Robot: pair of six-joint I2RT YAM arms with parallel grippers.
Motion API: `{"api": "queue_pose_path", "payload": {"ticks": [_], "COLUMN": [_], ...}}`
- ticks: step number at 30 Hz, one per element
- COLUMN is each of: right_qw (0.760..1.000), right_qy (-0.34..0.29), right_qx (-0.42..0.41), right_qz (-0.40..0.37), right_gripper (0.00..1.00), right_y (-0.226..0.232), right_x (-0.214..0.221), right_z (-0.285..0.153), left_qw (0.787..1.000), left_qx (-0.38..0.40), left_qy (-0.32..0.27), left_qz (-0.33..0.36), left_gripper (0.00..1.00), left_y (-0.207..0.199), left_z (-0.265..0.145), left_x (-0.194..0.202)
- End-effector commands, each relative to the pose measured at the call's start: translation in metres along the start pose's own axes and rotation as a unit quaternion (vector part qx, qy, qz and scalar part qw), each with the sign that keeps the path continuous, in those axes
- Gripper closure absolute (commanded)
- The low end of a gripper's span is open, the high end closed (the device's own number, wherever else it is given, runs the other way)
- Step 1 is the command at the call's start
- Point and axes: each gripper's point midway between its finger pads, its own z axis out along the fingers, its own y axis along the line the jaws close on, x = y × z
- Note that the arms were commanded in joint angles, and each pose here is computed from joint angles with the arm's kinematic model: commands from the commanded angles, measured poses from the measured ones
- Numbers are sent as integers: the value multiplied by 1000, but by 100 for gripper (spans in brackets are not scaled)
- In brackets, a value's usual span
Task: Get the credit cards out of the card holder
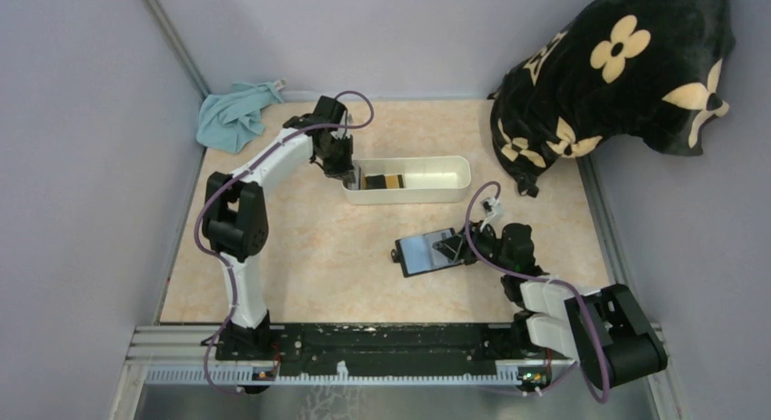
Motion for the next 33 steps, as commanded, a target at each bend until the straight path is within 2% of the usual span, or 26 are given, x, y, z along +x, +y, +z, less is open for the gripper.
{"api": "queue_pose_path", "payload": {"ticks": [1,5,8,12,15,19,23,24,25,27,28,29,30,31,32,33], "right_qw": [1000,1000,1000,1000,1000,999,998,997,997,995,995,994,994,993,993,993], "right_qy": [-10,-9,-8,-7,-9,-23,-49,-56,-62,-70,-74,-76,-74,-70,-66,-59], "right_qx": [-7,-6,-6,-5,-5,-8,0,4,10,33,43,54,65,76,86,99], "right_qz": [-22,-20,-19,-21,-22,-30,-44,-50,-55,-56,-56,-56,-53,-49,-45,-40], "right_gripper": [52,52,52,52,52,52,53,53,53,53,54,54,56,64,77,92], "right_y": [3,1,1,1,1,5,10,11,12,7,6,3,0,-3,-6,-10], "right_x": [-4,-3,-3,-3,-4,-10,-23,-27,-31,-35,-38,-39,-39,-38,-38,-36], "right_z": [1,2,2,2,2,0,-6,-8,-10,-14,-16,-17,-18,-19,-20,-20], "left_qw": [1000,1000,1000,1000,999,996,982,975,969,958,952,947,943,939,935,932], "left_qx": [8,8,8,9,31,38,48,56,68,100,116,134,151,168,185,203], "left_qy": [10,9,7,-24,-39,-81,-171,-199,-216,-237,-244,-247,-247,-245,-238,-230], "left_qz": [-9,-6,-7,-4,7,18,67,84,102,130,142,155,164,174,185,191], "left_gripper": [100,97,87,75,62,61,60,57,45,30,29,33,43,58,80,98], "left_y": [-3,-2,-3,-6,-15,-22,-36,-45,-57,-83,-98,-114,-128,-143,-157,-169], "left_z": [6,9,9,2,-8,-33,-76,-89,-98,-111,-113,-111,-107,-103,-95,-88], "left_x": [-1,-2,-2,-15,-22,-36,-55,-59,-57,-47,-38,-26,-12,2,18,33]}}
